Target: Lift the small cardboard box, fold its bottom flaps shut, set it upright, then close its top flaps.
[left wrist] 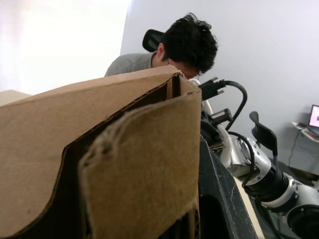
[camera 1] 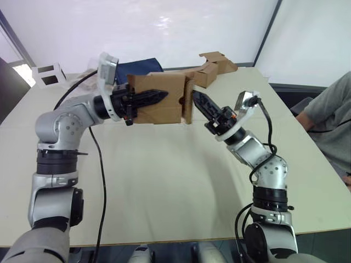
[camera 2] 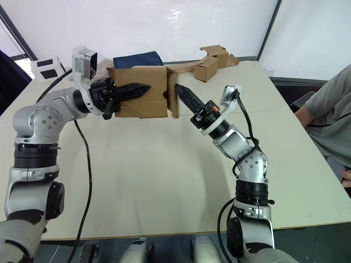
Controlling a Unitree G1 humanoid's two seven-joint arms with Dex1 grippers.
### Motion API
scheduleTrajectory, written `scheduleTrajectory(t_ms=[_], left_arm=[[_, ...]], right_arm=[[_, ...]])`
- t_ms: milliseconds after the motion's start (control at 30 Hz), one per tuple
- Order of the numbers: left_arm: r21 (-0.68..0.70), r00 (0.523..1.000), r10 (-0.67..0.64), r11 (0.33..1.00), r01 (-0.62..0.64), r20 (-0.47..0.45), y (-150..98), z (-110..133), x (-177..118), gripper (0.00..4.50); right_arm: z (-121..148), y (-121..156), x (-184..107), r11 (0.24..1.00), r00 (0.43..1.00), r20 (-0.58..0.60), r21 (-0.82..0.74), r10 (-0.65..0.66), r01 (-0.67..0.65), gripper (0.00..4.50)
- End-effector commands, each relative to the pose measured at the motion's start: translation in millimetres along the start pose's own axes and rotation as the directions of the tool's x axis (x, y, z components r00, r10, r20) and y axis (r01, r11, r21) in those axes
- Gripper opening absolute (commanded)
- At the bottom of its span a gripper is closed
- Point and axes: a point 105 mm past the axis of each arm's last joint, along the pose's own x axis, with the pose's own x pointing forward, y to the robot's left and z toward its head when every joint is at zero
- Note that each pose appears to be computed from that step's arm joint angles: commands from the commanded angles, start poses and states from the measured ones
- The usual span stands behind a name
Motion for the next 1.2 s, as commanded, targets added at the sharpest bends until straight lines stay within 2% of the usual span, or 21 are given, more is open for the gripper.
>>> scheduleTrajectory(t_ms=[33,600,1000,1200], left_arm=[[0.042,1.0,-0.009,0.999,0.008,0.019,-3.7,11.4,-1.0,0.0],[0.036,0.999,-0.022,0.999,0.021,0.025,-5.9,11.3,0.3,0.0],[0.033,1.0,-0.027,0.999,0.026,0.016,-6.2,5.5,2.4,0.0],[0.038,1.0,-0.011,0.999,0.01,0.011,-3.4,-0.4,3.8,0.0]], right_arm=[[1.9,16.6,6.0,0.997,0.998,0.012,-0.02,0.069,-0.069,1.87],[-1.0,7.6,11.2,1.0,0.999,0.052,-0.022,0.018,-0.016,1.87],[-6.1,12.9,16.6,0.999,0.997,0.063,0.01,0.047,-0.047,1.87],[-9.1,7.3,17.3,0.999,0.995,0.093,0.018,0.024,-0.026,1.87]])
